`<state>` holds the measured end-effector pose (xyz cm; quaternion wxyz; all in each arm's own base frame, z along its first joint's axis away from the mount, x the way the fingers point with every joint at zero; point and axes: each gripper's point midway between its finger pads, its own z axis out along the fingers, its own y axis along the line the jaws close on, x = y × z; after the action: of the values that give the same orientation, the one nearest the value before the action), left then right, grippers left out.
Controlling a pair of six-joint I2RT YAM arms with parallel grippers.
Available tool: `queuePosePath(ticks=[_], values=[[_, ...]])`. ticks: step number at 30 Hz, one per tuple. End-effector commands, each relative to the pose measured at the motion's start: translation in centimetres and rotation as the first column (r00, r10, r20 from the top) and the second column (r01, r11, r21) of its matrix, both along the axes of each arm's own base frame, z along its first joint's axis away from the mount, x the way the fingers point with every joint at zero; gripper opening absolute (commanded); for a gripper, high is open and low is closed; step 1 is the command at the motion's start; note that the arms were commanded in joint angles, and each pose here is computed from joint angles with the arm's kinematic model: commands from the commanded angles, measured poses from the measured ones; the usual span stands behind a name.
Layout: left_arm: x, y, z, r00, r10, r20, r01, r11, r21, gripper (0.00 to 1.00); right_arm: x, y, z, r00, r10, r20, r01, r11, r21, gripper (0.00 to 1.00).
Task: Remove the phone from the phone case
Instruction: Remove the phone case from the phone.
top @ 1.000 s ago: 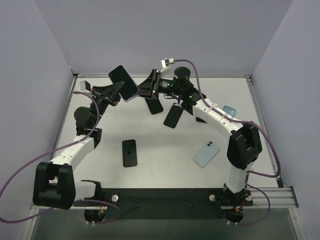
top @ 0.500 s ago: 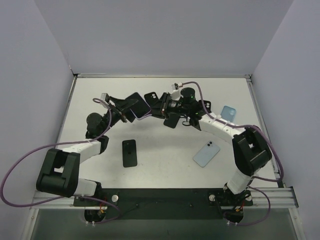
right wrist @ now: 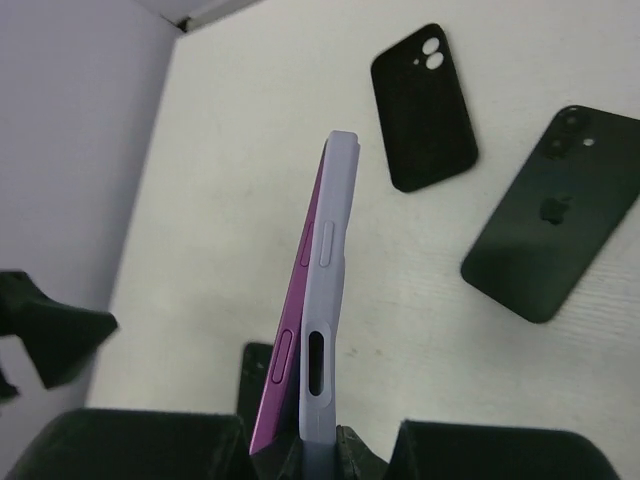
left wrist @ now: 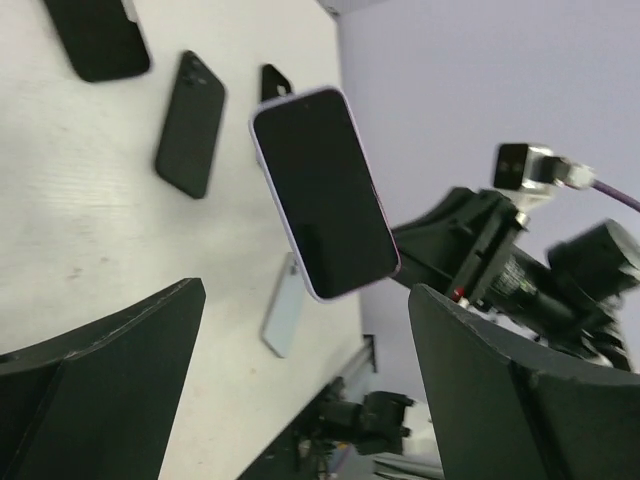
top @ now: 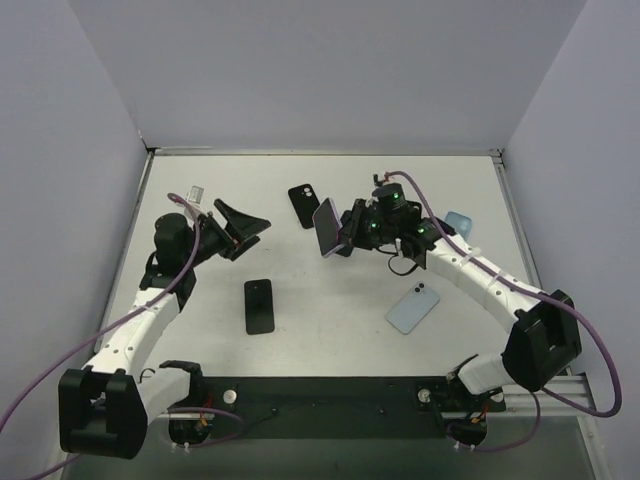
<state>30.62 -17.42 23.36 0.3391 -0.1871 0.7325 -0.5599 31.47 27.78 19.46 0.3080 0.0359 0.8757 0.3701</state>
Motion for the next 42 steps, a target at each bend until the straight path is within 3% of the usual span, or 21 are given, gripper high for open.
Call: queuePosePath(ticks=[1, 6, 11, 20, 23, 31, 42], values=[[-1.0, 3.1, -5.2, 0.992, 0.083, -0.098, -0.042, 0.932, 0.361, 0.95, -1.9, -0.4, 0.1, 0.982, 0.124, 0.142, -0.071, 0.939, -0.335, 0.0], [-1.5, 2.7, -7.7, 0.979, 0.097, -0.177, -0.027, 0.932, 0.362, 0.96, -3.6, 0.6, -2.0, 0.965, 0.203, 0.167, -0.082, 0.837, -0.54, 0.0], [-2.6, 0.5, -10.0, 0.958, 0.012, -0.286, 0.087, 0.94, 0.329, 0.96, -4.1, 1.2, -4.2, 0.954, 0.259, 0.152, -0.084, 0.716, -0.693, 0.0], [-3.8, -2.9, -11.1, 0.946, -0.078, -0.315, 0.178, 0.936, 0.305, 0.96, -4.4, 2.3, -7.1, 0.944, 0.313, 0.106, -0.102, 0.583, -0.806, 0.0], [-4.1, -3.8, -11.0, 0.95, -0.096, -0.297, 0.179, 0.947, 0.267, 0.96, -4.9, 3.0, -8.1, 0.94, 0.333, 0.077, -0.138, 0.576, -0.806, 0.0], [-4.6, -5.2, -11.2, 0.967, -0.149, -0.205, 0.18, 0.974, 0.137, 0.96, -7.5, 6.3, -11.0, 0.915, 0.401, -0.05, -0.318, 0.639, -0.701, 0.0], [-5.2, -5.5, -12.3, 0.964, -0.161, -0.213, 0.19, 0.974, 0.125, 0.95, -9.2, 8.2, -15.7, 0.895, 0.414, -0.165, -0.415, 0.642, -0.644, 0.0]])
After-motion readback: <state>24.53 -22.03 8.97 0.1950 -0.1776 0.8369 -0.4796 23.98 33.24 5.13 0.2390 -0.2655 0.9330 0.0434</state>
